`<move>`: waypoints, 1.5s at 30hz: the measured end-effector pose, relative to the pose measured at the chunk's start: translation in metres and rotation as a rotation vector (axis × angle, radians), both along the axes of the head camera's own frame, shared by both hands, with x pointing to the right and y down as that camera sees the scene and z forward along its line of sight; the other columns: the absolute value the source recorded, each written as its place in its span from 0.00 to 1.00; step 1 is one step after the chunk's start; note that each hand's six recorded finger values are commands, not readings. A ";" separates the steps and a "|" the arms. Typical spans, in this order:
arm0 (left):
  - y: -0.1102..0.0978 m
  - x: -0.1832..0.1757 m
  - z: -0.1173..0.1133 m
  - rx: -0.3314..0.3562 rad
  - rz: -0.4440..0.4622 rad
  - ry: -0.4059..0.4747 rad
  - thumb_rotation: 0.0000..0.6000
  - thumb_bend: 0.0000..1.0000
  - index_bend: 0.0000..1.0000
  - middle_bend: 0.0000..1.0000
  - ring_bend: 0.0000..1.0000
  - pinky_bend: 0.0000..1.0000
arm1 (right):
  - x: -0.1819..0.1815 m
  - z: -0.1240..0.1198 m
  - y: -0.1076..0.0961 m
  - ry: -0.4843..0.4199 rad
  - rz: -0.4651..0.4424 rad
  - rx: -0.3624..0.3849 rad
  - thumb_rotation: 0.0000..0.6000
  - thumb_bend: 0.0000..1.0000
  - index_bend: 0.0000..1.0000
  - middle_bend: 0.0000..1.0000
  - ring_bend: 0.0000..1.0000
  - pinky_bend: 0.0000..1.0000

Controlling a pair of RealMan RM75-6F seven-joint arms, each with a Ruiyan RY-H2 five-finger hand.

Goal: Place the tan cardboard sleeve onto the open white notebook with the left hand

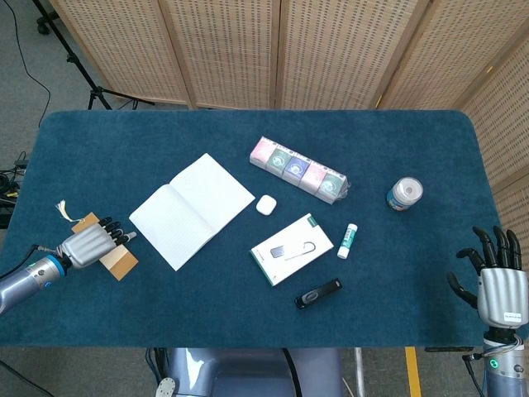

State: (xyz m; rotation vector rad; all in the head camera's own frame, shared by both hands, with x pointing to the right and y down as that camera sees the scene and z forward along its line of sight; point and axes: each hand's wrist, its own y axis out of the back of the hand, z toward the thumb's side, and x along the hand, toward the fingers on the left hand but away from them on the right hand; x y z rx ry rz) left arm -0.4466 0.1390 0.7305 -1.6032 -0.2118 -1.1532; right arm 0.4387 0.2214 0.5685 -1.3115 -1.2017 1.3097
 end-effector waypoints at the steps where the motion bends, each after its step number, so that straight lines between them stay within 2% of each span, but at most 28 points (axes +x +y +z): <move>1: 0.000 0.000 0.000 0.001 0.001 0.000 1.00 0.20 0.10 0.28 0.18 0.23 | 0.000 0.000 0.000 0.000 0.001 0.001 1.00 0.26 0.45 0.18 0.00 0.00; 8: 0.001 -0.002 0.000 -0.006 0.005 -0.003 1.00 0.20 0.04 0.27 0.16 0.23 | 0.000 0.001 0.000 -0.003 0.002 0.004 1.00 0.26 0.45 0.18 0.00 0.00; 14: -0.001 -0.001 -0.004 0.006 0.021 0.003 1.00 0.21 0.03 0.27 0.16 0.23 | -0.002 -0.001 -0.001 -0.012 0.001 0.015 1.00 0.26 0.45 0.18 0.00 0.00; 21: 0.003 -0.001 -0.003 0.009 0.027 -0.002 1.00 0.27 0.03 0.27 0.16 0.23 | -0.003 -0.005 -0.002 -0.023 0.001 0.038 1.00 0.26 0.45 0.18 0.00 0.00; 36: 0.005 -0.003 -0.003 0.012 0.023 -0.002 1.00 0.28 0.03 0.28 0.16 0.23 | -0.004 -0.010 -0.003 -0.042 -0.002 0.064 1.00 0.26 0.44 0.18 0.00 0.00; 45: 0.005 -0.002 -0.005 0.019 0.021 0.003 1.00 0.35 0.03 0.28 0.16 0.23 | -0.005 -0.011 -0.003 -0.045 -0.004 0.067 1.00 0.26 0.45 0.18 0.00 0.00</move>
